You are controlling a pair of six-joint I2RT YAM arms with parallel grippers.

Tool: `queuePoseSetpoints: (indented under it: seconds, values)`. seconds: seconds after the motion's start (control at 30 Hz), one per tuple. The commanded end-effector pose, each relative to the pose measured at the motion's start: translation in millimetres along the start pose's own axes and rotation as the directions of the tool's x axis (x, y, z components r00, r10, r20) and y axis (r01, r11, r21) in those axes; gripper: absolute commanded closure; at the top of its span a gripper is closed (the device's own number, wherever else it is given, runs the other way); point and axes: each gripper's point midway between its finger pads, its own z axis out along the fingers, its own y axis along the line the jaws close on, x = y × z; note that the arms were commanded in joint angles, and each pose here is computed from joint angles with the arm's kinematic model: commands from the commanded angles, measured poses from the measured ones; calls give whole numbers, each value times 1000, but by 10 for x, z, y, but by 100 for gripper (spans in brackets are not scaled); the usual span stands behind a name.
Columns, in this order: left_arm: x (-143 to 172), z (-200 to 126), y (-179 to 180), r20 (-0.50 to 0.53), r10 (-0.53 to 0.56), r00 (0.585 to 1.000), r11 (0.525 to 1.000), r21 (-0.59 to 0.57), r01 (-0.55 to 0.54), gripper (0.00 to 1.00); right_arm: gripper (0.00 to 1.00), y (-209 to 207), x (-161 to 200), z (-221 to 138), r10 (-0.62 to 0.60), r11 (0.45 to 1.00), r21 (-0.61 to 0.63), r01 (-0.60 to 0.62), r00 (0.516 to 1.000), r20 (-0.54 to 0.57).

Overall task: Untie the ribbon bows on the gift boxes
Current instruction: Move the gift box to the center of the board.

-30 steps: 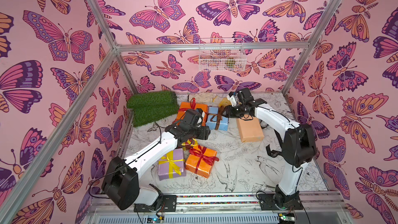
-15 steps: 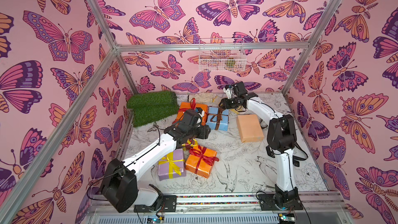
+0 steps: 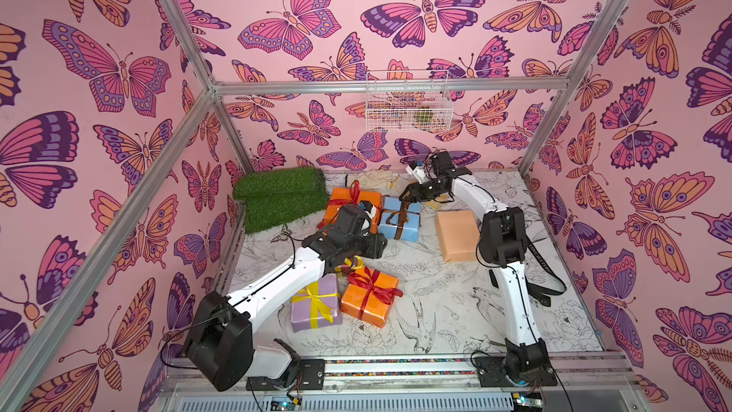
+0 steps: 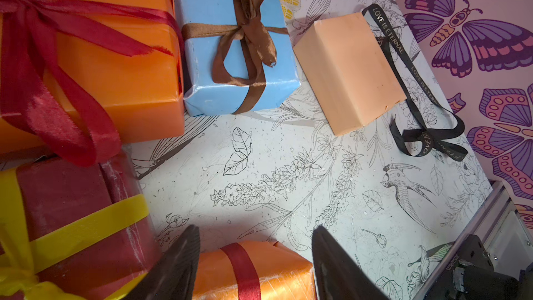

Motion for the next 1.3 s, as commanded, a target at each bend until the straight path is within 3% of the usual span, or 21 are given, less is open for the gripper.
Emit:
queuePoseSetpoints:
  seconds: [0.0,0.3,0.47,0.6,0.73,0.9,1.03,1.27]
  values:
    - [-1,-25,5,13,18,1000,1000,4,-18,36,45,245,173,-32,-74,996,-56,70,995,-71]
    - [76,133,171,-19,46,999,996,-69,-47,36,51,497,725,-231,-191,981,-62,182,957,-220]
    - [55,287,169,-38,59,998,996,-62,-61,35,52,648,1005,-451,-201,979,-64,191,954,-220]
    - [19,496,159,-66,95,993,994,-54,-99,35,52,712,1158,-624,-180,982,13,188,956,-233]
    - [-28,691,180,-88,93,992,993,-57,-99,36,52,639,1093,-835,-115,969,197,148,979,-170]
    - [-122,782,200,-82,89,993,994,-61,-94,35,54,872,971,-1046,-70,979,189,78,996,-51]
    - [-220,849,266,-77,73,994,995,-59,-77,35,58,1000,988,-1079,-31,982,183,35,999,-26]
    - [-264,1050,216,-107,74,991,997,2,-75,35,68,800,1187,-1029,50,964,261,-44,999,-16]
